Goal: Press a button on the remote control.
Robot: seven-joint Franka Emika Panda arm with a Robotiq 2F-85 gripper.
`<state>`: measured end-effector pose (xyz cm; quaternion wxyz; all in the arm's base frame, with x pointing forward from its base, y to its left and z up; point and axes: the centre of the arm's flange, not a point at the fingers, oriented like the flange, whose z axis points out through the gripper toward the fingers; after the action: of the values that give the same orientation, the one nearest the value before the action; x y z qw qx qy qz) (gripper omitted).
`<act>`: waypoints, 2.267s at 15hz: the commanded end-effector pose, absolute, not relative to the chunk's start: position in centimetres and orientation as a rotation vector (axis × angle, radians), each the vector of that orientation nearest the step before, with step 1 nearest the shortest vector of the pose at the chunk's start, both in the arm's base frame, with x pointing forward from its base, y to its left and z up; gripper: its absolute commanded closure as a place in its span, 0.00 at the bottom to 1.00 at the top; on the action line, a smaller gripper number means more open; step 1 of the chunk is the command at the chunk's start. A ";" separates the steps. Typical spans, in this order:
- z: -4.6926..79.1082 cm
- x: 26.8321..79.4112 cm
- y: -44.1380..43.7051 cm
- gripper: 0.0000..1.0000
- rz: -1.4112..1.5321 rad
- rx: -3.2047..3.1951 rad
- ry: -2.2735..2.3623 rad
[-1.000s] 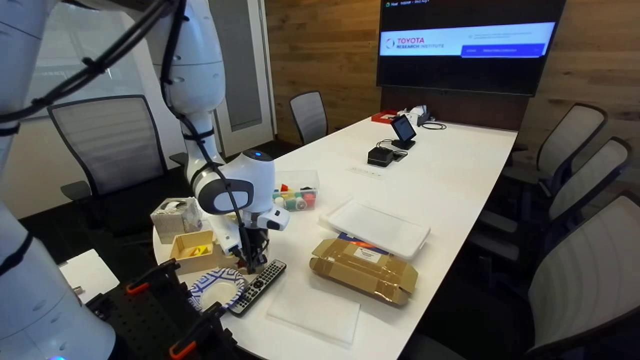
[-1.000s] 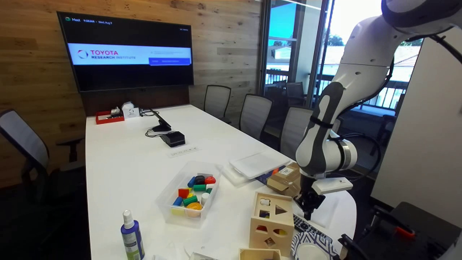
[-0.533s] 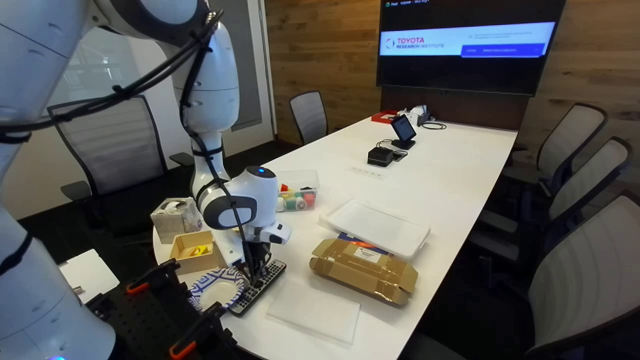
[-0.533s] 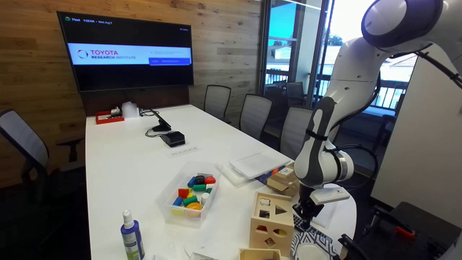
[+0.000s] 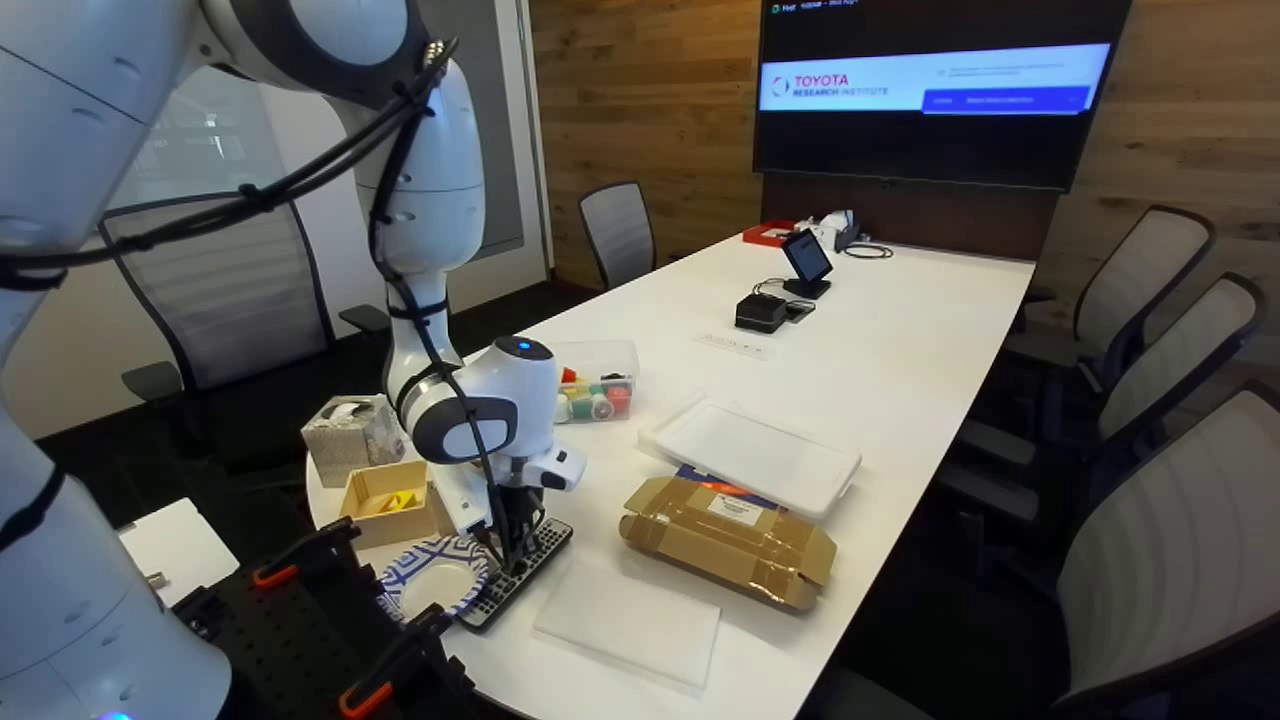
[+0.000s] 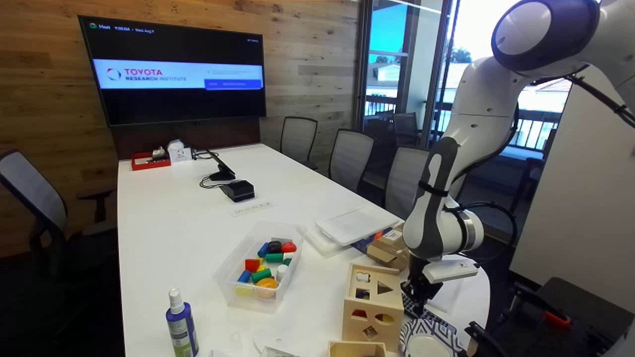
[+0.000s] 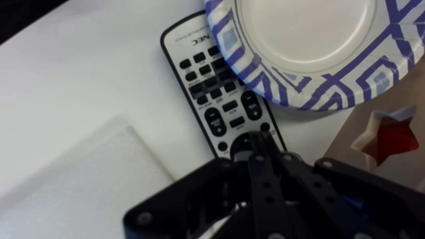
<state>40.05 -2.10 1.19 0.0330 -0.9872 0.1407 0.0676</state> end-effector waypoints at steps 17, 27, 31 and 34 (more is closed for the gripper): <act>2.6 40.8 -0.2 1.00 0.131 -3.002 0.380; 16.5 40.1 2.5 0.66 0.095 -3.092 0.197; 22.2 40.9 3.4 0.36 0.143 -3.117 0.062; 26.8 41.2 3.6 0.13 0.114 -3.137 -0.064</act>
<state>41.75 3.49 21.30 0.0119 -0.9989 0.0064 0.0450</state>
